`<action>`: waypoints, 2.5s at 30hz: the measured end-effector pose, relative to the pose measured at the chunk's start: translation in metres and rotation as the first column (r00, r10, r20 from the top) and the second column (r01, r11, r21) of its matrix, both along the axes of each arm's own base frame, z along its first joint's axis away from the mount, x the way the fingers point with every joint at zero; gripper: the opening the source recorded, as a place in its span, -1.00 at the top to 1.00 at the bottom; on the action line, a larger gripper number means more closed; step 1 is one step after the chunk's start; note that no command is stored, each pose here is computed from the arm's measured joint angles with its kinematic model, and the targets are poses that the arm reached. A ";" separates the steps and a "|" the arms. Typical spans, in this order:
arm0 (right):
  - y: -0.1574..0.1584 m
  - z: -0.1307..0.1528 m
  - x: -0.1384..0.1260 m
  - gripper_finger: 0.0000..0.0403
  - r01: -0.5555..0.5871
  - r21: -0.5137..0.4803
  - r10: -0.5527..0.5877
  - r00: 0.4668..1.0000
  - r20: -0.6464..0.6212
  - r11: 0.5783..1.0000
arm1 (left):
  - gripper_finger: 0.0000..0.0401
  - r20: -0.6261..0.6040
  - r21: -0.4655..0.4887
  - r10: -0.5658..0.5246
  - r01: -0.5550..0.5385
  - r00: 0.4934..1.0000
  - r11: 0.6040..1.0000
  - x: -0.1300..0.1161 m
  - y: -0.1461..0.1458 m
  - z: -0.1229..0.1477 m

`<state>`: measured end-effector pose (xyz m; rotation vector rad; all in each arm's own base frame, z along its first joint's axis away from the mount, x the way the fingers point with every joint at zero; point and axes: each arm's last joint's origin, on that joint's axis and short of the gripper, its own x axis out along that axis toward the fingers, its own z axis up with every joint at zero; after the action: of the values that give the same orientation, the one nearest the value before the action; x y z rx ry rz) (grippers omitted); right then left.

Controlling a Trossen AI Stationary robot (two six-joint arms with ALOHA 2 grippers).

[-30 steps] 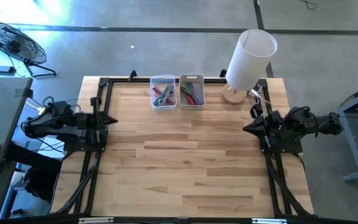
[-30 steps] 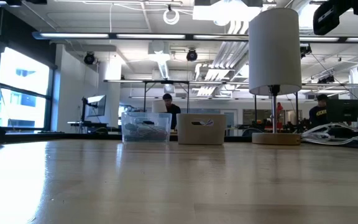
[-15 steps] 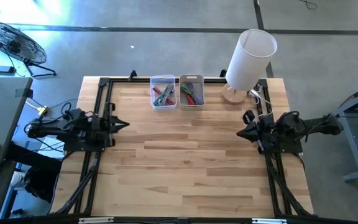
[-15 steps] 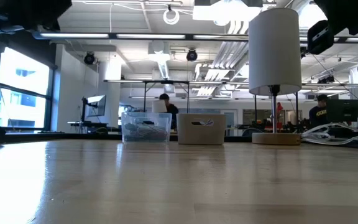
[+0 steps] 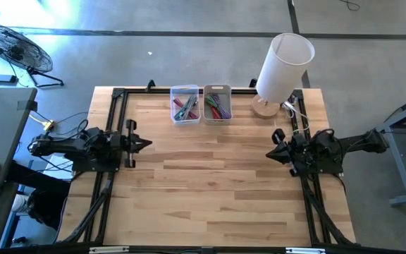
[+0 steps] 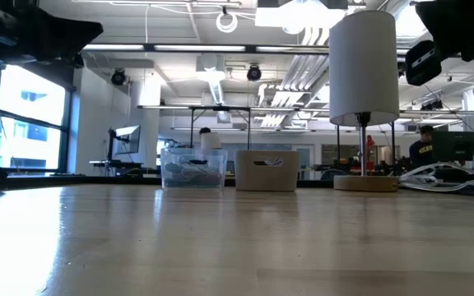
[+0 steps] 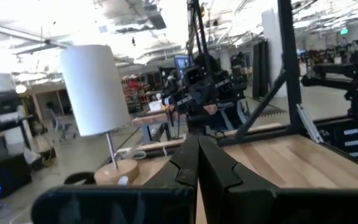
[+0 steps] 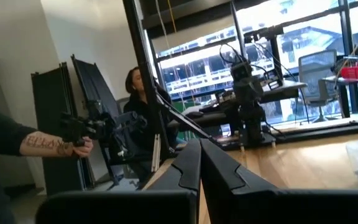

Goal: Pick & Place USB Port
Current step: Return to Home Position

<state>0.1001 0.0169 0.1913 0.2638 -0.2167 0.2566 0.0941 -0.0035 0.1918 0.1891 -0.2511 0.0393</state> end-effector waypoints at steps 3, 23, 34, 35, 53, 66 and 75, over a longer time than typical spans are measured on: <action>0.000 0.001 0.000 1.00 0.002 -0.010 -0.002 1.000 0.011 1.000 | 1.00 -0.010 -0.006 0.019 -0.019 1.000 1.000 0.000 0.001 -0.001; -0.014 -0.020 0.004 1.00 0.366 0.034 -0.350 0.909 -0.225 0.930 | 1.00 -0.147 -0.169 0.289 -0.312 0.946 0.935 0.001 0.009 -0.015; -0.027 -0.020 0.004 1.00 0.409 0.009 -0.398 0.892 -0.213 0.912 | 1.00 -0.151 -0.157 0.284 -0.306 0.947 0.939 0.001 0.009 -0.015; -0.028 -0.020 0.004 1.00 0.405 0.009 -0.394 0.894 -0.214 0.914 | 1.00 -0.152 -0.156 0.283 -0.306 0.947 0.939 0.001 0.009 -0.016; -0.034 -0.022 0.003 1.00 0.408 0.025 -0.391 0.889 -0.239 0.912 | 1.00 -0.185 -0.194 0.273 -0.307 0.944 0.932 0.001 0.009 -0.019; -0.034 -0.026 0.003 1.00 0.435 0.012 -0.415 0.867 -0.276 0.900 | 1.00 -0.185 -0.195 0.246 -0.281 0.952 0.940 0.002 0.008 -0.019; -0.034 -0.026 0.003 1.00 0.435 0.012 -0.415 0.867 -0.275 0.900 | 1.00 -0.185 -0.192 0.246 -0.281 0.951 0.940 0.002 0.008 -0.019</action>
<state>0.1031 -0.0174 0.1652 0.3135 -0.0133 -0.2290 0.0958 0.0050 0.1726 0.0068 -0.0594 0.3171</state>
